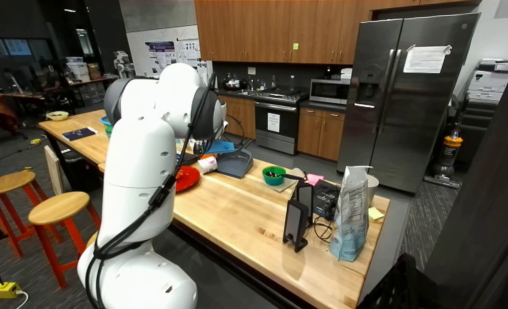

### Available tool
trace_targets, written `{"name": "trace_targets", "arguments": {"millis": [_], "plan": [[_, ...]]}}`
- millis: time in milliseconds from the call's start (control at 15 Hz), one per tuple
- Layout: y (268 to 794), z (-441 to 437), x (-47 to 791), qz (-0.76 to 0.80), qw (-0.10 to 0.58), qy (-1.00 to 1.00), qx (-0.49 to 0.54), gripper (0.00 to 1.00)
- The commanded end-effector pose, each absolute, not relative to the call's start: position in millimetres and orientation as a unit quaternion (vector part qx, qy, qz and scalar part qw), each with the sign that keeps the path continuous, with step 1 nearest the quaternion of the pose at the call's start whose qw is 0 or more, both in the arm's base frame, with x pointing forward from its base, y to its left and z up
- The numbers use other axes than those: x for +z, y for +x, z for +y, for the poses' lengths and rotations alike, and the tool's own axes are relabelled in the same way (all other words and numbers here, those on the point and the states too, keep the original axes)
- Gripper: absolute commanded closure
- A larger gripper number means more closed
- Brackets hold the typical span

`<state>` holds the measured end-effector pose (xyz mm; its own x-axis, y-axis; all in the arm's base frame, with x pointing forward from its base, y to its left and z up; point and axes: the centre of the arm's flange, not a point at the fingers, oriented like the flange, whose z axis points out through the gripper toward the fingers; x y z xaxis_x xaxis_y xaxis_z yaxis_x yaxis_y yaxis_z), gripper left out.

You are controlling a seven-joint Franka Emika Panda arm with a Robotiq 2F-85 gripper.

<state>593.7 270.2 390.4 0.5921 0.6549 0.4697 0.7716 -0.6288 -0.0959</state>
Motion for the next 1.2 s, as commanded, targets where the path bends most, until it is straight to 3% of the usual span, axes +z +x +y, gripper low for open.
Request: {"name": "trace_targets", "arguments": {"millis": [0, 1133], "plan": [[553, 269, 395, -0.449, 0.177, -0.863, -0.146, 0.0], [545, 370, 348, -0.543, 0.223, -0.807, -0.067, 0.0]]}}
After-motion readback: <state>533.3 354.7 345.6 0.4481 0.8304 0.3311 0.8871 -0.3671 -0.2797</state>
